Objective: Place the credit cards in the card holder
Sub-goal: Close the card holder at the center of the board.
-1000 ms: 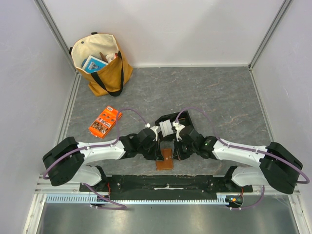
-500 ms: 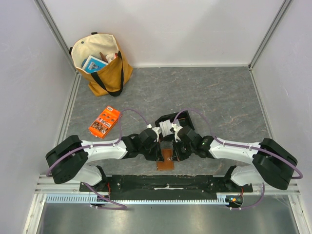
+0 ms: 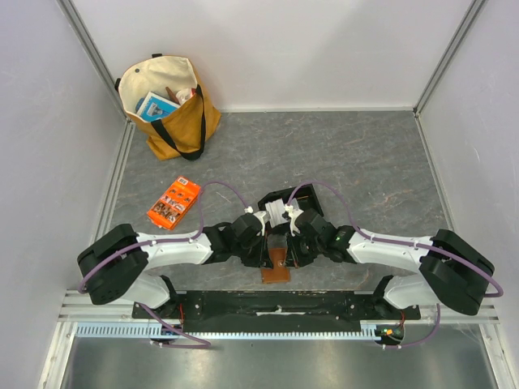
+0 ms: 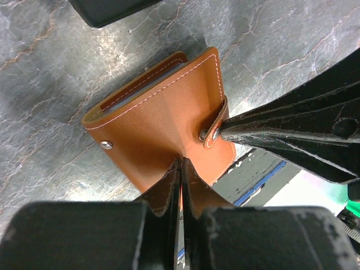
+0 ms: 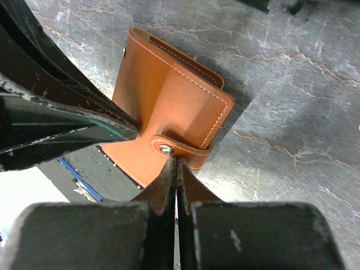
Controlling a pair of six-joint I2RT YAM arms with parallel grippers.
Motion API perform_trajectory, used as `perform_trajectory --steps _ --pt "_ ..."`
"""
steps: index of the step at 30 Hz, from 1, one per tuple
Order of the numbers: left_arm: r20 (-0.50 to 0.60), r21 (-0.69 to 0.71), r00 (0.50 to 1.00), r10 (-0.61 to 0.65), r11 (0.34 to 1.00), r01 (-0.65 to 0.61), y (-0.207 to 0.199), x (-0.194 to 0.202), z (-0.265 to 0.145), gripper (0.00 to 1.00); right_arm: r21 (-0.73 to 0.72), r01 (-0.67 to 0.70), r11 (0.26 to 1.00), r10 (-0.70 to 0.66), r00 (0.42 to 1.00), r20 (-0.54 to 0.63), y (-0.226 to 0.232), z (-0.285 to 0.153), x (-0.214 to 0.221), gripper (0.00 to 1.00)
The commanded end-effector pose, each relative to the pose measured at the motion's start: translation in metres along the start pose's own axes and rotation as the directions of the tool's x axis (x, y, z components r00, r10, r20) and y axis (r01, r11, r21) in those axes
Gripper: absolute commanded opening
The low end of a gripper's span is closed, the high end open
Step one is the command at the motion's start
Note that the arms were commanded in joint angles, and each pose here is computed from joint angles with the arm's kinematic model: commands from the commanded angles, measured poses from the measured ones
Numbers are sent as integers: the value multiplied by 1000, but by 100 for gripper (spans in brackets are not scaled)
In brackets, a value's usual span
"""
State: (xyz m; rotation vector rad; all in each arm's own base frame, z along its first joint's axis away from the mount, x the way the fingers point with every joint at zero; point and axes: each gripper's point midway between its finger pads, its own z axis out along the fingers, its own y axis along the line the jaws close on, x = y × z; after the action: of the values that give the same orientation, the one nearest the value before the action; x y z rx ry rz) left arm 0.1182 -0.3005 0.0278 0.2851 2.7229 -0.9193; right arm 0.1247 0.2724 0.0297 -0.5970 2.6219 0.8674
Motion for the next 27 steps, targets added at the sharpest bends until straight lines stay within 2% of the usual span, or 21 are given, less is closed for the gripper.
perform_trajectory --steps 1,12,16,22,27 --pt "-22 -39 999 39 998 -40 8 7 7 8 -40 12 999 -9 997 76 15 -1 -26 0" --pt "-20 -52 999 37 998 -38 10 7 7 7 -45 26 999 -24 999 31 17 1 -22 1" --pt "-11 -56 999 38 998 -38 10 6 6 6 -56 29 998 -25 997 77 23 -12 -29 3" --pt "-3 -61 999 38 997 -39 10 4 4 6 6 2 1000 -3 985 174 16 -28 -44 3" --pt "-4 -61 999 39 997 -39 10 4 4 6 53 -6 999 -1 992 126 5 -16 -37 2"
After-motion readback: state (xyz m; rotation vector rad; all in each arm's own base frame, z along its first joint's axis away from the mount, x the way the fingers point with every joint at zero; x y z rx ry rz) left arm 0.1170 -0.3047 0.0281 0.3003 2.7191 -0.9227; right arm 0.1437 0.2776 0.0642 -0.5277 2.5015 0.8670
